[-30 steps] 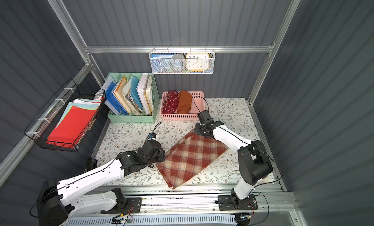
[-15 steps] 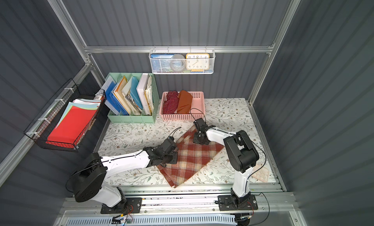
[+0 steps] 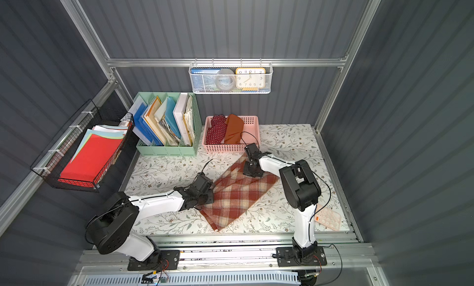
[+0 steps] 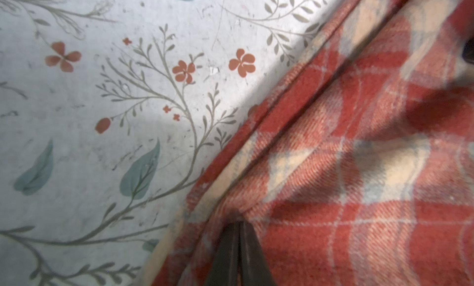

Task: Roll up the skirts
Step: Adjust the skirt at the center of the board.

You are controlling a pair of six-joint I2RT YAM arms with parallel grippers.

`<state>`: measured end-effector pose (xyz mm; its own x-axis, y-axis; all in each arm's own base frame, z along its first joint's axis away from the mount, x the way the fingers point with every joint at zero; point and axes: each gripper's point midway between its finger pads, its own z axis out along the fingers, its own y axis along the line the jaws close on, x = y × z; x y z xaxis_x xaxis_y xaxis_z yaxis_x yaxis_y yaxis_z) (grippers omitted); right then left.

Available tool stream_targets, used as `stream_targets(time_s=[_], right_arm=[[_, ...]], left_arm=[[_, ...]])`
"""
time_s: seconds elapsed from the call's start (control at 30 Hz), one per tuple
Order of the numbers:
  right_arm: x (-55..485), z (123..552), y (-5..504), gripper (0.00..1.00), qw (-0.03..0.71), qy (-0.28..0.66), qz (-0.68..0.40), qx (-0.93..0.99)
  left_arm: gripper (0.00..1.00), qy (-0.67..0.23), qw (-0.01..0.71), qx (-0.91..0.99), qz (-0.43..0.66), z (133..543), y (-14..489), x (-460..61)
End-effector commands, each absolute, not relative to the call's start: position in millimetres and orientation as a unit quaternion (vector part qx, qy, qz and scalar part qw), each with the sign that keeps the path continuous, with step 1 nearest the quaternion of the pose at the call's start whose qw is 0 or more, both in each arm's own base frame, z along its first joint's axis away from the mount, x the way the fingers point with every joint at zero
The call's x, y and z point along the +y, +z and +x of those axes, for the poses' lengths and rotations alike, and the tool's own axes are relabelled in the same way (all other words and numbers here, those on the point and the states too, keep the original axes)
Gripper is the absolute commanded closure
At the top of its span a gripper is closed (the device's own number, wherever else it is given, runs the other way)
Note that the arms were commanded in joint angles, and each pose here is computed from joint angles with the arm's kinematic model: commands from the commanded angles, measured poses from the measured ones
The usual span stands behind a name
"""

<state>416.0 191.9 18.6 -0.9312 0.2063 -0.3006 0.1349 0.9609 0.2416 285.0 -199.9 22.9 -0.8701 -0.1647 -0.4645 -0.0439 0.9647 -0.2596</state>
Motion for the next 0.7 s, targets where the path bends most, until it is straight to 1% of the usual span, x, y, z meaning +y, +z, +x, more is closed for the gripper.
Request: stream_targets(time_s=[0.0,0.1,0.2,0.3,0.4,0.5,0.6,0.63,0.67], right_arm=[[165,414,-16,1.0,0.129,0.038,0.088,0.987],[160,424,-17,1.0,0.139,0.018,0.083,0.987],[156,427,-18,1.0,0.137,0.016,0.086,0.987],[153,429,-17,1.0,0.139,0.01,0.086,0.986],[150,429,-15,1.0,0.14,0.011,0.086,0.986],[150,428,-6,0.87,0.149,0.019,0.082,0.985],[153,427,11,0.72,0.163,0.037,0.077,0.983],[154,426,19,0.68,0.172,0.044,0.079,0.981],[153,425,26,0.66,0.178,0.048,0.08,0.98]], left_arm=[[1.0,-0.088,0.191,0.976,-0.061,257,-10,-179],[1.0,-0.128,0.19,0.973,-0.04,256,-9,-195],[1.0,-0.186,0.178,0.966,0.002,243,-4,-242],[1.0,-0.202,0.159,0.965,0.046,226,-2,-284],[1.0,-0.23,0.153,0.958,0.074,211,8,-309],[1.0,-0.268,0.154,0.946,0.098,199,27,-329],[1.0,-0.277,0.181,0.939,0.097,202,52,-327],[1.0,-0.279,0.196,0.935,0.094,204,64,-323],[0.9,-0.287,0.208,0.931,0.086,205,75,-322]])
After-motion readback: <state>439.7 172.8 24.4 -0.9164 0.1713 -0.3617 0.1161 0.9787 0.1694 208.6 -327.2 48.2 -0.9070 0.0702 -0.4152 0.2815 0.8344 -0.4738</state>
